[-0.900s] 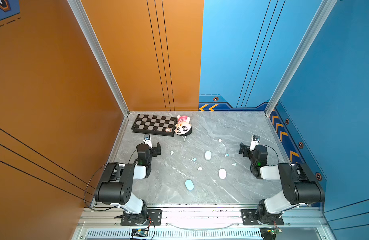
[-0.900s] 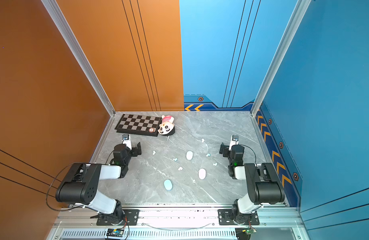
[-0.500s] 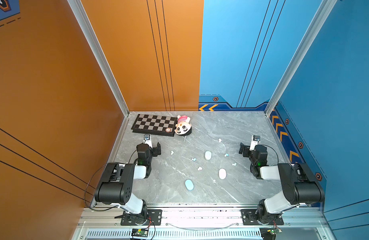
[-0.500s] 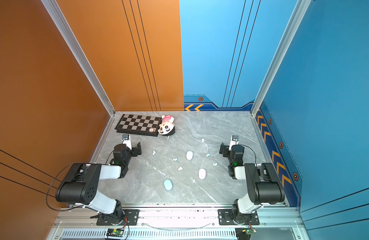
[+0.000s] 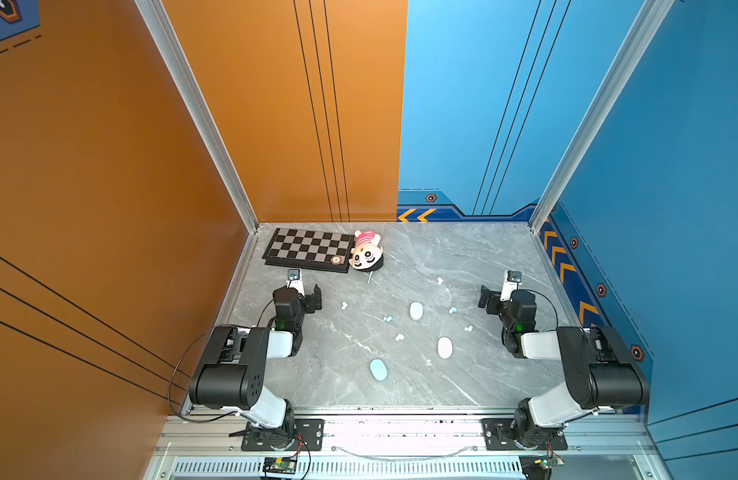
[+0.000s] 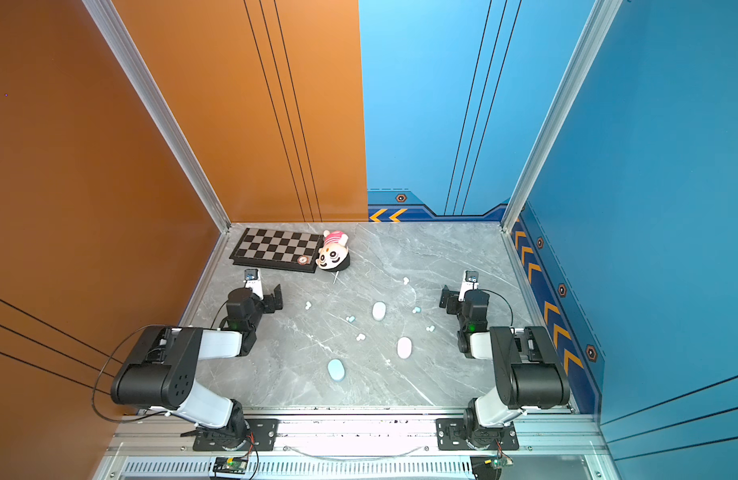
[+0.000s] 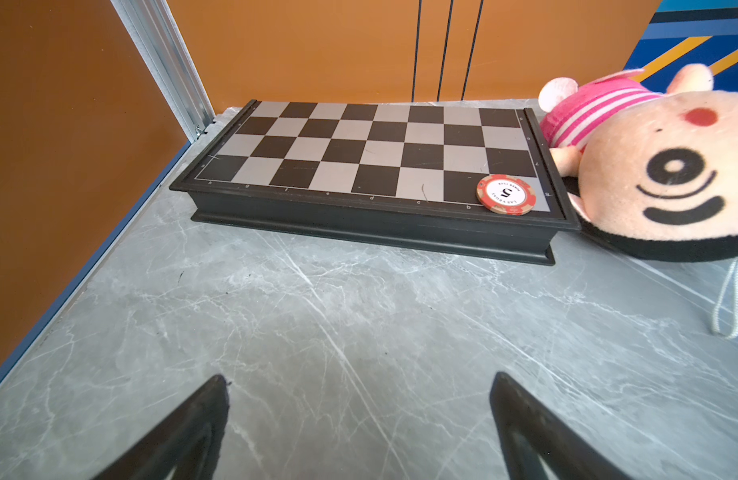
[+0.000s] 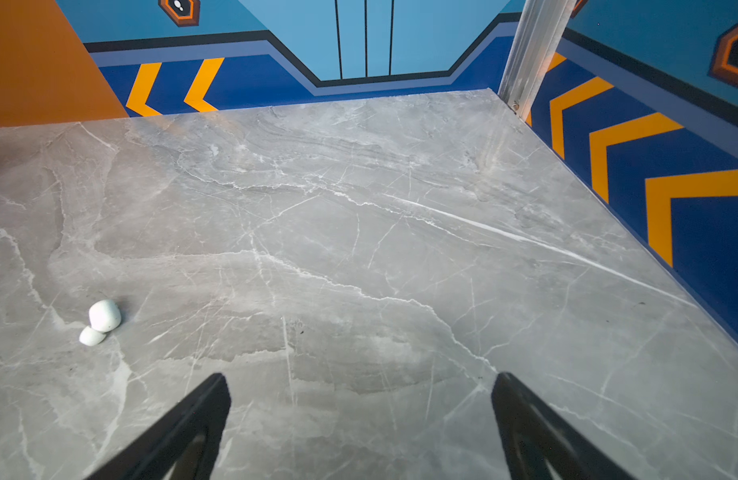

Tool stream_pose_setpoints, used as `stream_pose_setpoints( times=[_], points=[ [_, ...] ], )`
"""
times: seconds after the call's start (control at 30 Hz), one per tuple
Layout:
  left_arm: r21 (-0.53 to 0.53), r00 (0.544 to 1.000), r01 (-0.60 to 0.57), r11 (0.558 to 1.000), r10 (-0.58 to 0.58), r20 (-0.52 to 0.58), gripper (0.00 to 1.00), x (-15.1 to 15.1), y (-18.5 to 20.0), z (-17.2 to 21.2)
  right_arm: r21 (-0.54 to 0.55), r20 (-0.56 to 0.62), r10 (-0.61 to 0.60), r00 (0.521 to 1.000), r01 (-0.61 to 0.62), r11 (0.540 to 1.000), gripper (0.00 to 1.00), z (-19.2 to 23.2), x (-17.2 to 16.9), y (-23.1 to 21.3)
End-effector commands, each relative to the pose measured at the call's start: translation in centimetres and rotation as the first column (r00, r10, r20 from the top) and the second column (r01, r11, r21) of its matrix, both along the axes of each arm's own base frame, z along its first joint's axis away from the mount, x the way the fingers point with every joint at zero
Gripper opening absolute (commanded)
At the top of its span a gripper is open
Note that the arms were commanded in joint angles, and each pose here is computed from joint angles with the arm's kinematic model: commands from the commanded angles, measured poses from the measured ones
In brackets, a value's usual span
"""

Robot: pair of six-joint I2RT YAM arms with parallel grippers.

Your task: Insert the wireless bluetooth earbuds into the charging case

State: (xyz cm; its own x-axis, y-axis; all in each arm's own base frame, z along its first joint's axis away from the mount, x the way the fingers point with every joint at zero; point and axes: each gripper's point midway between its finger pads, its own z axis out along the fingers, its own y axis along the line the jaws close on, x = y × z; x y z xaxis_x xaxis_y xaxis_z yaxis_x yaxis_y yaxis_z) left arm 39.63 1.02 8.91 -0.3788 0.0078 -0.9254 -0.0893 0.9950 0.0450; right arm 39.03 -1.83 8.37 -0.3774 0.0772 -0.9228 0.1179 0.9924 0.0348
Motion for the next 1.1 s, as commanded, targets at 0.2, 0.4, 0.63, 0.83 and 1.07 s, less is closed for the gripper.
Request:
stream_pose_setpoints(
  times=[0.2,0.4,0.63,0.83,1.07],
  points=[
    [-0.042,1.0,-0.009,0.999,0.009,-0.008,0.98,1.1,0.0,11.6,0.433,-0.233,-0.141,0.962,0.233,0.871,1.0,12.2,1.6,-0.9],
    [-0.336,0.963,-0.255,0.907,0.268,-0.01,0.98,-1.6,4.4,14.5,0.744,-0.083,0.077,0.994,0.011,0.668,1.0,16.1,2.2,2.2],
    [-0.443,0.996,-0.064,0.894,0.087,0.031,0.98,-0.9,2.3,14.8,0.507,-0.373,0.25,0.894,-0.03,0.862,0.97,12.1,-1.6,11.6],
    [-0.285,0.984,0.172,0.943,-0.181,-0.005,0.98,-2.4,-4.0,14.9,0.362,-0.569,0.325,0.756,-0.125,0.924,0.88,6.7,-5.8,19.2],
    [-0.192,0.927,0.354,0.915,-0.371,-0.062,0.99,-4.6,-9.4,13.5,0.284,-0.662,0.336,0.67,-0.19,0.94,0.77,2.6,-7.0,23.7]
  ],
)
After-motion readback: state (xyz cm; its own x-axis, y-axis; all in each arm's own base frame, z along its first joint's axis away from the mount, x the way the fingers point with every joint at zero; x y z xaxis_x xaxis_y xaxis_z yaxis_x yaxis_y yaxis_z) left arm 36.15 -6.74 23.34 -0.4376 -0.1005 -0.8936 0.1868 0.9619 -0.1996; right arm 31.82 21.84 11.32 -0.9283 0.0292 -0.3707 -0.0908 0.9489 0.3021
